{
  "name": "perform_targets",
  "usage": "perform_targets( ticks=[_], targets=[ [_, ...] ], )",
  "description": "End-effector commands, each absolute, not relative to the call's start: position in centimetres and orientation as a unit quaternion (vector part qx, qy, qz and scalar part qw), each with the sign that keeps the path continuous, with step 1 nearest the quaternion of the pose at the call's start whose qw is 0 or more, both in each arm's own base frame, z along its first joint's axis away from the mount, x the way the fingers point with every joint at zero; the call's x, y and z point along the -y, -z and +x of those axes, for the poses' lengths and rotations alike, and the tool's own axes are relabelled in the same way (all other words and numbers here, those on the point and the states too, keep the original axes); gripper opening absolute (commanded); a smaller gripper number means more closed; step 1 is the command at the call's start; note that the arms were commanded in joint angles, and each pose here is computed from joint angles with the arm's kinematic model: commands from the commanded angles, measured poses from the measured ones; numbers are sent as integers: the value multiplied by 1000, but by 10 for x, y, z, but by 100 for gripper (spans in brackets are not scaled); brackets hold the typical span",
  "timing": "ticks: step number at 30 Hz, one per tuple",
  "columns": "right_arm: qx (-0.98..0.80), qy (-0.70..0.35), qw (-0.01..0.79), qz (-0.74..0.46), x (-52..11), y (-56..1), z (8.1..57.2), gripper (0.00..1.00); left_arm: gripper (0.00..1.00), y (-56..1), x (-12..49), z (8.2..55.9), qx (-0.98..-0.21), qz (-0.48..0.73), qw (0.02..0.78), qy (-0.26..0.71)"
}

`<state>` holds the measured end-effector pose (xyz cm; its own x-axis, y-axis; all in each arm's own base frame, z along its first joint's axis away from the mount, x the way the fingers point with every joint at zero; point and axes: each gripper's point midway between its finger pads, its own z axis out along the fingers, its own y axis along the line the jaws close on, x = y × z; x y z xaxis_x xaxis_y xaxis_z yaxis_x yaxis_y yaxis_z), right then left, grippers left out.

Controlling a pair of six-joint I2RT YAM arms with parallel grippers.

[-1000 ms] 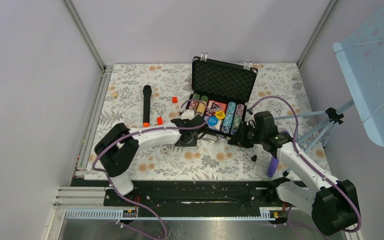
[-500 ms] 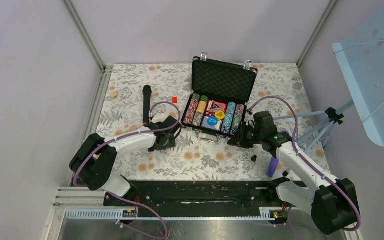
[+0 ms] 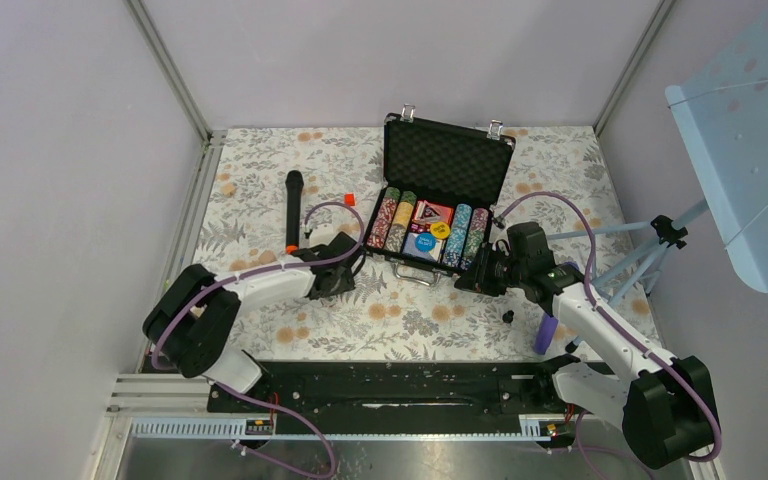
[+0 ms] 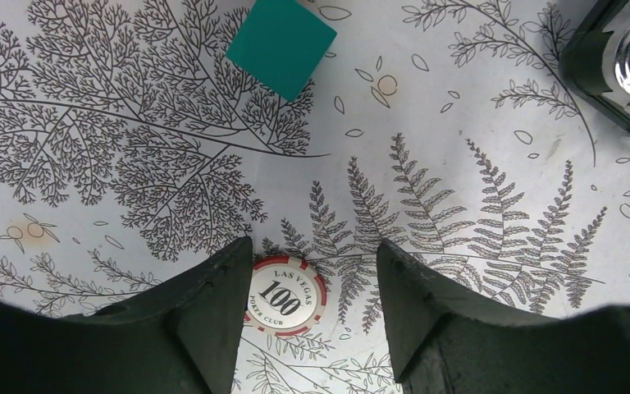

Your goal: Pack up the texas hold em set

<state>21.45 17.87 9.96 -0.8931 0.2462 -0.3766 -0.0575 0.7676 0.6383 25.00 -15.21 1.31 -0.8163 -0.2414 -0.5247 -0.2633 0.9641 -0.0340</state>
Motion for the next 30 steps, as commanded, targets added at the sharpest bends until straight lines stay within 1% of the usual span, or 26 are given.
perform_targets(
  ticks=[1, 7, 11, 15, 30],
  targets=[
    [-908, -345, 231, 53, -180, -103, 218, 25, 57, 11, 142, 223, -964, -136, 229, -28],
    [-908, -347, 230, 54, -181, -103, 218, 25, 58, 11, 134, 212, -964, -140, 226, -31],
    [-907, -349, 229, 55, -182, -103, 218, 25, 61, 8, 127, 209, -964, -137, 226, -42],
    [-907, -350, 229, 55, -182, -103, 218, 25, 62, 7, 124, 204, -965, -131, 222, -47],
    [-904, -357, 228, 56, -184, -105, 217, 26, 55, 9, 129, 189, -968, -114, 217, -52]
  ],
)
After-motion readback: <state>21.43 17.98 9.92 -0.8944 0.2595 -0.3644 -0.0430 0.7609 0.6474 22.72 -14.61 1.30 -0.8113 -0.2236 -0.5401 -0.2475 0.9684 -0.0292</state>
